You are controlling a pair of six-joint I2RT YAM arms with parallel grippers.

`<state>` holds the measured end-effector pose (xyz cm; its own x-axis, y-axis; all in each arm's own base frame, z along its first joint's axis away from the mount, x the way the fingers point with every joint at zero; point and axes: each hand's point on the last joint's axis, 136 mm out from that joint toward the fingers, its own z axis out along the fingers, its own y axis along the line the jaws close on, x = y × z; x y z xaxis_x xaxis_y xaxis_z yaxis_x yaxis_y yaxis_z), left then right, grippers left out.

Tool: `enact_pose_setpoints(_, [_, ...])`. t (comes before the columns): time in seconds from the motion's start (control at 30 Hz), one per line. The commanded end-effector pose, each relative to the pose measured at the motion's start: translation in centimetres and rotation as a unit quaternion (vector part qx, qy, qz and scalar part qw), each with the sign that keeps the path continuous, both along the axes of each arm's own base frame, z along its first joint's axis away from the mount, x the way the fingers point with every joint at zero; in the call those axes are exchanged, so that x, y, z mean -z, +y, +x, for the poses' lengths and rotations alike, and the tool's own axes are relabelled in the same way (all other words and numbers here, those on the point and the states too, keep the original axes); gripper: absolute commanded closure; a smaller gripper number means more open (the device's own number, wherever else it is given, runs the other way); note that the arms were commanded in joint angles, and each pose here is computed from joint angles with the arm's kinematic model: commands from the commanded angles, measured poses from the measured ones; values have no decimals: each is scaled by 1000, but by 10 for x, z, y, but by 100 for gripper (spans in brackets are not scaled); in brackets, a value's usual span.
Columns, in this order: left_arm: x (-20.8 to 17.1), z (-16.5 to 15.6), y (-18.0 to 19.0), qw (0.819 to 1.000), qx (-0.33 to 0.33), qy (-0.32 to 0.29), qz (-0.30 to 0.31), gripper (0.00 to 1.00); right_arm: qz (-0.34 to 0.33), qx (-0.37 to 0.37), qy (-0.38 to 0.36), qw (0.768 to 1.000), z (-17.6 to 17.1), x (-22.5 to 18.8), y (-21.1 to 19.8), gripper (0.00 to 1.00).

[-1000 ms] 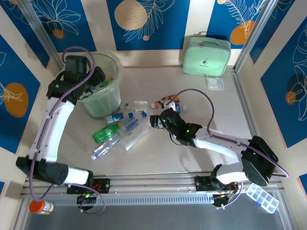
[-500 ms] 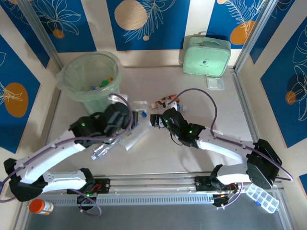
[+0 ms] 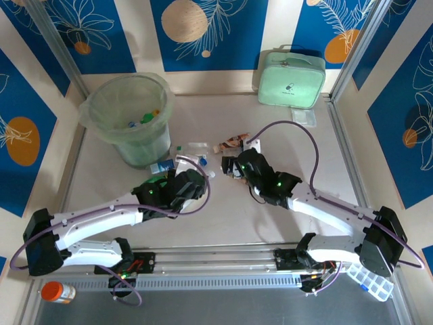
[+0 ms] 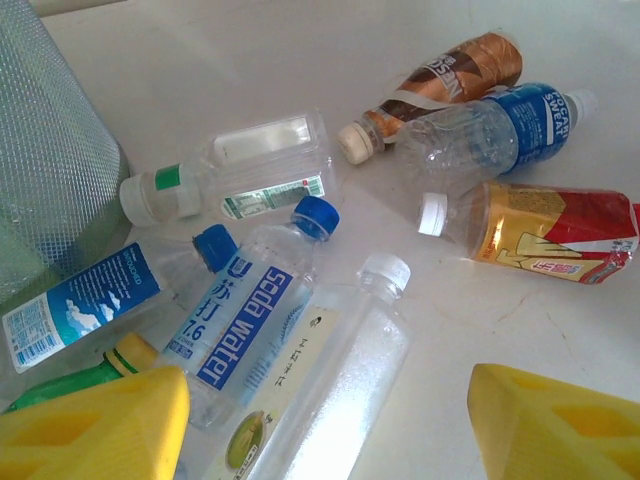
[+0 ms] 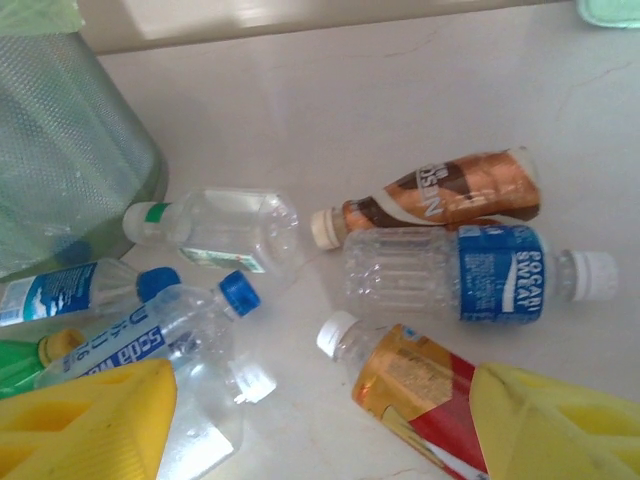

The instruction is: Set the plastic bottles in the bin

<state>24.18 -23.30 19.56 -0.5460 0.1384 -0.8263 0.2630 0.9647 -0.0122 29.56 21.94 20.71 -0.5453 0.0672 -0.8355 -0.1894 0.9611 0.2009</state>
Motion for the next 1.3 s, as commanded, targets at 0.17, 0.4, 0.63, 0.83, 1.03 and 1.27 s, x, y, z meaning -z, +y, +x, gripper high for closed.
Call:
enact_pose_setpoints(0.17, [-19,-4,18,997,-7,-57,-58,25,-71,23,52,996,13,13,-33,10])
enact_pose_setpoints(0.4, [-19,-9,24,993,-13,-56,-100,24,60,327,197,922,-27,48,-135,15])
enact_pose_setpoints(0.63, [-20,-10,30,992,-21,-63,-112,24,208,550,256,768,-72,80,-200,3])
enact_pose_setpoints(0.83, [-22,-10,37,990,-32,-76,-117,24,318,610,288,666,-72,112,-212,2])
enact_pose_setpoints(1.03, [-22,-9,40,989,-38,-80,-115,24,356,625,321,616,-58,132,-212,5])
enact_pose_setpoints(1.27, [-21,-7,41,990,-43,-84,-108,24,361,630,349,593,-36,151,-215,8])
